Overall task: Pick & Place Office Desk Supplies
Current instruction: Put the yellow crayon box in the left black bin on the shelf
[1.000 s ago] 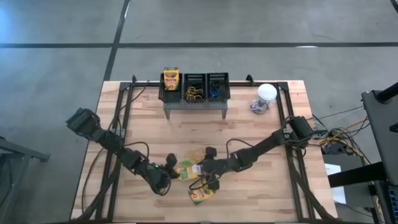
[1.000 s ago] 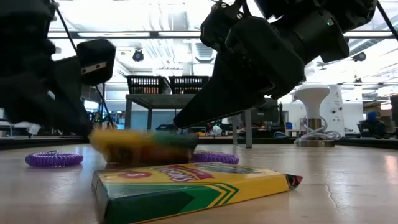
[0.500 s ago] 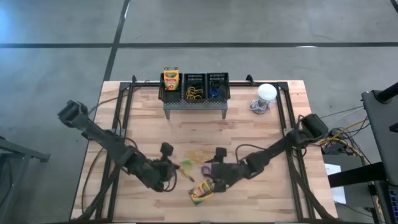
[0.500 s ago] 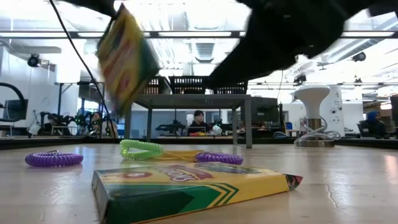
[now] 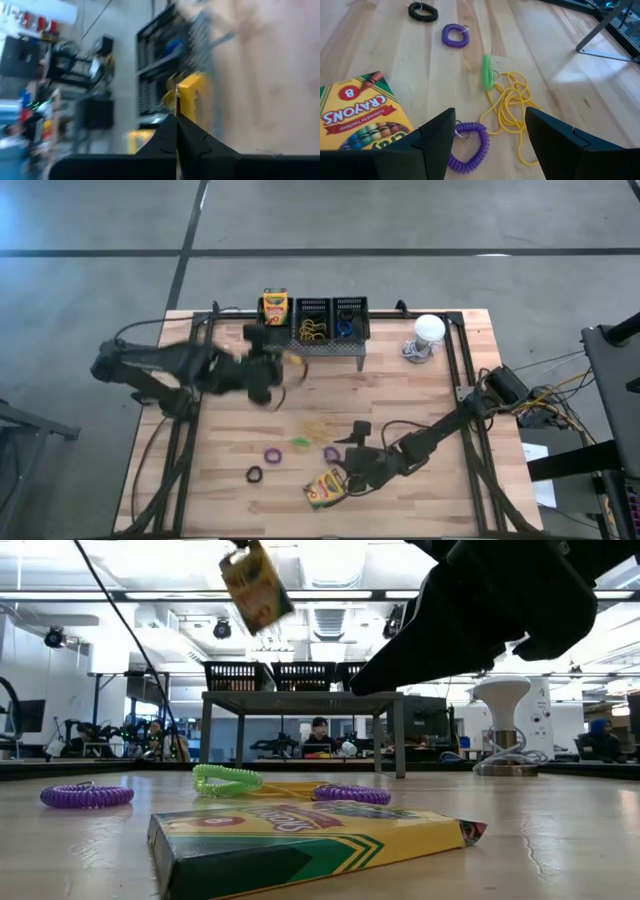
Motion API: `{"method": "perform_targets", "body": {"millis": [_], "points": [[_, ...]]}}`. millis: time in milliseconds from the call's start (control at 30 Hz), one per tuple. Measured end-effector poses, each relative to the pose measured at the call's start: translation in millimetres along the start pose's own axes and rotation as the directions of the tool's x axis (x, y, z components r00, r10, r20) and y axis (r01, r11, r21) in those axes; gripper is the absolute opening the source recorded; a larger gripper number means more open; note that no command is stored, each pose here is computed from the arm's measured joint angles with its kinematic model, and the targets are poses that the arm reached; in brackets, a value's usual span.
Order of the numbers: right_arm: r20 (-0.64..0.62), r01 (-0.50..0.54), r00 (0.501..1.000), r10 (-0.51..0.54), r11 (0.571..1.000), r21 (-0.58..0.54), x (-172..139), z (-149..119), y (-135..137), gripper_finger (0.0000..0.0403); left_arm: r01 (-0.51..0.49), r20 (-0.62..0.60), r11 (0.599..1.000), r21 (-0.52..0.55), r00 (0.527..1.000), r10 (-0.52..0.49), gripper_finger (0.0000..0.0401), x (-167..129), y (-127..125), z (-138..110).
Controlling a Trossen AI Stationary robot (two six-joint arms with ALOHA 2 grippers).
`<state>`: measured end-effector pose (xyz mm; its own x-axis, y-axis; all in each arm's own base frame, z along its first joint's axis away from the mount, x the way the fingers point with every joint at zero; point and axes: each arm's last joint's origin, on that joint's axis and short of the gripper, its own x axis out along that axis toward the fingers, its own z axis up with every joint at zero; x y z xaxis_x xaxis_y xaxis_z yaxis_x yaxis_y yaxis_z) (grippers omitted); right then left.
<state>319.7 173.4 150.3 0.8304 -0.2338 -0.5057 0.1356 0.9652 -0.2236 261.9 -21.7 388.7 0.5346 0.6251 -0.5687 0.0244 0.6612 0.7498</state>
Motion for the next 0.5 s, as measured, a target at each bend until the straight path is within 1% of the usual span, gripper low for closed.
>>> {"method": "perform_targets", "body": {"millis": [100,200,267,333,433,500], "points": [[0.000,0.000,1.000,0.000,1.000,0.000,0,0,0,0.0237,-0.044,-0.097,0.998,0.042,0.994,0.048,0.0000,22,26,-13],[-0.006,0.001,1.000,-0.001,1.000,-0.005,0,-3,0,0.0237,-0.084,-0.178,0.995,0.043,0.980,0.091,0.0000,41,48,-28],[-0.007,0.001,1.000,-0.001,1.000,-0.005,0,-3,-1,0.0237,-0.091,-0.222,0.995,0.044,0.970,0.098,0.0000,50,58,-38],[-0.009,0.002,1.000,-0.002,1.000,-0.008,0,-4,-1,0.0237,-0.071,-0.239,0.997,0.030,0.968,0.076,0.0000,57,65,-45],[-0.008,0.002,1.000,-0.002,1.000,-0.007,0,-4,-1,0.0237,-0.010,-0.217,1.000,-0.018,0.976,0.006,0.0000,64,71,-52],[-0.009,0.002,1.000,-0.002,1.000,-0.007,0,-4,-1,0.0237,0.019,-0.208,1.000,-0.025,0.978,-0.024,0.0000,67,71,-54]]}}
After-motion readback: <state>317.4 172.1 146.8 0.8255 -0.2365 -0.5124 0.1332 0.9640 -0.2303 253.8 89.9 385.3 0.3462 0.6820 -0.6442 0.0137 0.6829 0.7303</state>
